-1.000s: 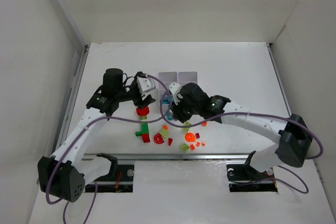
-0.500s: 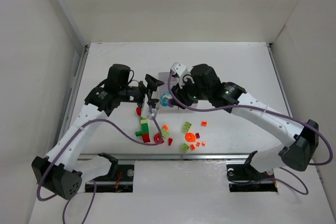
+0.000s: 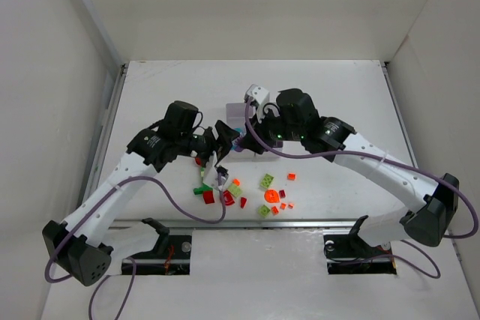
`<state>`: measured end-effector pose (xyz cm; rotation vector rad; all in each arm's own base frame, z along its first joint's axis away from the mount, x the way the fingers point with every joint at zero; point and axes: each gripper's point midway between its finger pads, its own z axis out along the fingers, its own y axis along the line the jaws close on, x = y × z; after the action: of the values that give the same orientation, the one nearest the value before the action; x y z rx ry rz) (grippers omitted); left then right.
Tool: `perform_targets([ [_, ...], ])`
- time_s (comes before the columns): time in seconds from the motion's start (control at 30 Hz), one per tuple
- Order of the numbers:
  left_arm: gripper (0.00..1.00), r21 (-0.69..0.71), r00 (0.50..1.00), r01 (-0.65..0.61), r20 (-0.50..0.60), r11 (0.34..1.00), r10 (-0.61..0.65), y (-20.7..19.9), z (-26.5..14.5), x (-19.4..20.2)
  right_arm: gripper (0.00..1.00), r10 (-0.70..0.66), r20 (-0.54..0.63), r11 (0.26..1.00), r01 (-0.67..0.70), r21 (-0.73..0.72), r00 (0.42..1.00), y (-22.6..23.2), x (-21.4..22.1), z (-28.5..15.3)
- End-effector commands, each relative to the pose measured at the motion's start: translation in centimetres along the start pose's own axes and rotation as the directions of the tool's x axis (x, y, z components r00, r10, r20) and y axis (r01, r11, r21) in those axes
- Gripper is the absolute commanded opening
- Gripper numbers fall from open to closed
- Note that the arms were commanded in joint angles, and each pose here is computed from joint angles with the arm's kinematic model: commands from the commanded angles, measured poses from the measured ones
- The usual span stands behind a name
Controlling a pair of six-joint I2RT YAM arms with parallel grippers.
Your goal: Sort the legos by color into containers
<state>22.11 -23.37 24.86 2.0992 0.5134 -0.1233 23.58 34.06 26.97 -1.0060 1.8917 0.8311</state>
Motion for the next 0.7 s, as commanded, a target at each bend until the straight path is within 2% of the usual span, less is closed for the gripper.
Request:
perform_targets([
  [0.0,0.61,-0.02,0.998,-0.049,-0.027,0.999,0.049,0.4,-0.4,0.0,0.0,-0.02,0.154,0.998,0.029,-0.057,0.988,1.5,-4.7,-1.2],
  [0.13,0.48,-0.044,0.999,-0.017,-0.052,0.999,0.014,0.8,-0.4,0.6,0.0,-0.008,0.145,0.997,0.019,-0.077,0.989,1.7,-4.3,-0.7],
  [0.17,0.4,-0.049,0.998,-0.023,-0.066,0.999,0.02,1.0,-0.5,0.9,0.0,-0.007,0.145,0.997,0.019,-0.077,0.989,1.7,-4.3,-0.7],
  [0.3,0.29,-0.037,0.996,-0.017,-0.088,0.999,0.014,0.5,-0.4,1.3,0.0,-0.008,0.144,0.996,0.02,-0.086,0.99,1.9,-3.9,-0.8],
  [0.33,0.2,-0.037,0.996,-0.017,-0.088,0.999,0.014,0.5,-0.4,1.3,0.0,-0.008,0.144,0.996,0.02,-0.086,0.99,1.9,-3.9,-0.8],
  [0.47,0.0,-0.045,0.995,0.011,-0.098,0.999,-0.015,0.6,-0.5,1.5,0.0,-0.004,0.138,0.999,0.01,-0.037,0.99,1.0,-3.8,-0.7],
  [0.6,0.0,0.007,0.992,0.053,-0.112,0.999,-0.051,-1.3,-0.2,1.8,0.0,0.039,0.133,0.995,-0.051,0.084,0.99,-2.0,-3.3,-1.9],
  [0.67,0.0,0.075,0.984,0.102,-0.153,0.992,-0.09,-3.3,0.1,2.8,0.0,0.07,0.133,0.986,-0.089,0.14,0.989,-4.1,-2.9,-2.7],
])
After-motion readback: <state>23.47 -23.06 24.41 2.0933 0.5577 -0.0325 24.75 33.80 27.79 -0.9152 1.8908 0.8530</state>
